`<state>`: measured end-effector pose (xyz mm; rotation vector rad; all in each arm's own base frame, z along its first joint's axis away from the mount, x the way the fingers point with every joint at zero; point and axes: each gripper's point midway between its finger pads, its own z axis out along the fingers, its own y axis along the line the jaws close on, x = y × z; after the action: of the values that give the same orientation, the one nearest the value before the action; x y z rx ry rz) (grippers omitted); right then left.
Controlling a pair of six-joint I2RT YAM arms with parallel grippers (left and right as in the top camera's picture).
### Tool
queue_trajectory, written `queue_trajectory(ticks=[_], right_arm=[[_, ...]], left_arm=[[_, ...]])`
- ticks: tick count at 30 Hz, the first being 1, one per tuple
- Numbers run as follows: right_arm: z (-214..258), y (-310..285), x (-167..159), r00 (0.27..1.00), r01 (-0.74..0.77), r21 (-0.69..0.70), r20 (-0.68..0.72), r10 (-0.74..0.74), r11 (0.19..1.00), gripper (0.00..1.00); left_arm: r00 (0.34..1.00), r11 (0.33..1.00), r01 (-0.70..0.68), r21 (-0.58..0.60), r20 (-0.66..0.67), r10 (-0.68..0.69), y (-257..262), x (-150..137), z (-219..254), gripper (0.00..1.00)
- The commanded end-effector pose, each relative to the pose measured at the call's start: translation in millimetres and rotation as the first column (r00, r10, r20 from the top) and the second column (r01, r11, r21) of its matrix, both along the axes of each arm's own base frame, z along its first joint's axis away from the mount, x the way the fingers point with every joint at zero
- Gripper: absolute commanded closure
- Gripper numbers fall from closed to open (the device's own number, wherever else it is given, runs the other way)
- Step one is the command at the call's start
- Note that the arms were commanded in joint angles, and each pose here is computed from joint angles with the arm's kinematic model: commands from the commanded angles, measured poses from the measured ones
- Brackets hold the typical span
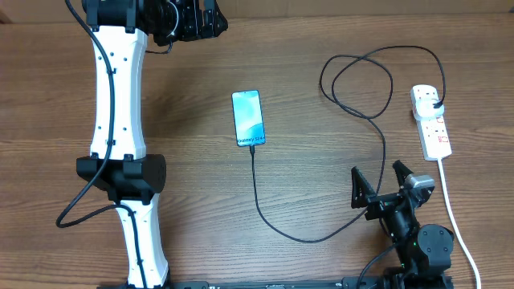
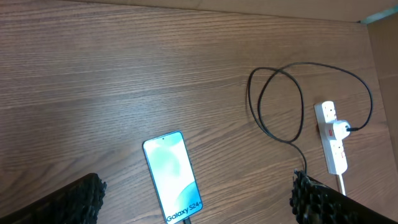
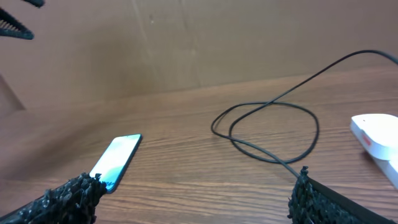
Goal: Plug charger to phone and switch on socket
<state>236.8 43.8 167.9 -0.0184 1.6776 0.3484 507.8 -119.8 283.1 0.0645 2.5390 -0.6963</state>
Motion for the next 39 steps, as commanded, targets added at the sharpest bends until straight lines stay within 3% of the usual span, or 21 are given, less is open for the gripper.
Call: queue_trajectory(ticks=[1, 28, 36, 39], right_arm=[[-1, 4, -1, 1.000, -0.017, -0.001, 0.004, 0.017, 1.000, 0.00], [-1, 4, -1, 1.000, -0.017, -0.001, 0.004, 0.017, 1.000, 0.00], [-1, 4, -1, 1.000, -0.017, 0.000, 0.004, 0.017, 1.000, 0.00], [-1, 4, -1, 1.000, -0.017, -0.001, 0.004, 0.017, 1.000, 0.00]], left_arm=[[1.000, 1.000, 0.009, 0.012, -0.003, -0.008, 1, 2, -5, 0.01], [1.000, 1.000, 0.007, 0.013, -0.003, -0.007, 1, 1, -5, 0.01], [0.999, 0.999, 0.005, 0.047, -0.051, -0.003, 5, -19, -9, 0.00], [1.000, 0.999, 0.000, 0.046, 0.000, 0.000, 6, -22, -6, 0.01]])
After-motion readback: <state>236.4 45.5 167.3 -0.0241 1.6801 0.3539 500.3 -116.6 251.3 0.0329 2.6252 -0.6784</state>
